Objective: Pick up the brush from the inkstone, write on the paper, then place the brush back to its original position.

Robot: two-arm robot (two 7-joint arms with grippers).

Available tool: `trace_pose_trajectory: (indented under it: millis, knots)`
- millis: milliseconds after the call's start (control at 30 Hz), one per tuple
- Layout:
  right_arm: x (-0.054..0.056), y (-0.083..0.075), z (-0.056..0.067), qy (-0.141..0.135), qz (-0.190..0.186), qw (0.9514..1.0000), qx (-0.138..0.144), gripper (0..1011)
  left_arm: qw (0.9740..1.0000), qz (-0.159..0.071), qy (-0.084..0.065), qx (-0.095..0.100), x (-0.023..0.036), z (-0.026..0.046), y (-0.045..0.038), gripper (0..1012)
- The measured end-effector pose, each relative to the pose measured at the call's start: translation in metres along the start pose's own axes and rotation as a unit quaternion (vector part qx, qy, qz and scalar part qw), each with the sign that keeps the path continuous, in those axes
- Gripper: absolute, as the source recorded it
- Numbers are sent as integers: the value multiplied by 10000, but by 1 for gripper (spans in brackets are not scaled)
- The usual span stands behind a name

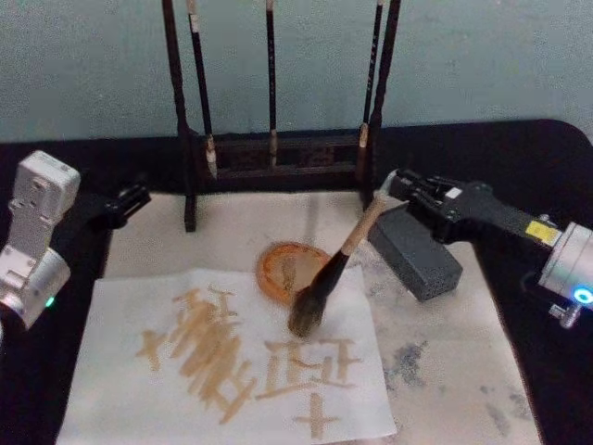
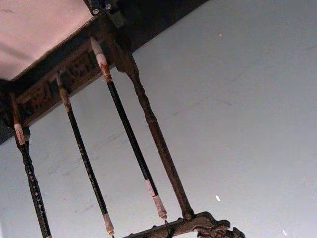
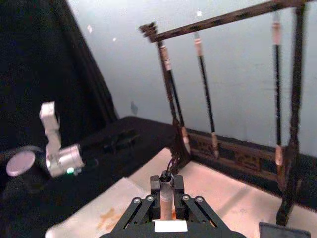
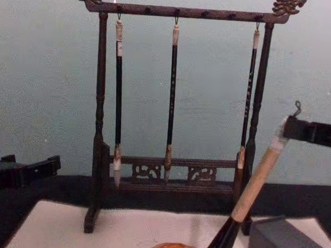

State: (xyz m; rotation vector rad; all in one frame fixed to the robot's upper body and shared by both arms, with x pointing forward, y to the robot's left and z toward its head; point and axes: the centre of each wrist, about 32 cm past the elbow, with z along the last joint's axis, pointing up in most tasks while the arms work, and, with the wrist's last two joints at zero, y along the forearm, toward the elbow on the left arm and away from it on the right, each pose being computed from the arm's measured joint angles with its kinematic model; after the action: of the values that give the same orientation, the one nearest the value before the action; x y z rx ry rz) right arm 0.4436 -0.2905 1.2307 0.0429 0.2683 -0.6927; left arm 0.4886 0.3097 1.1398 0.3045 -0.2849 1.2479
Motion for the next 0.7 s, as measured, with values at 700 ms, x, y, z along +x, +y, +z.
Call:
trace_pose_trajectory:
  millis: [700]
  knots:
    - [-304, 108, 162, -713, 577, 9954, -294, 158, 10000, 0, 0, 0, 0, 0, 0, 1000]
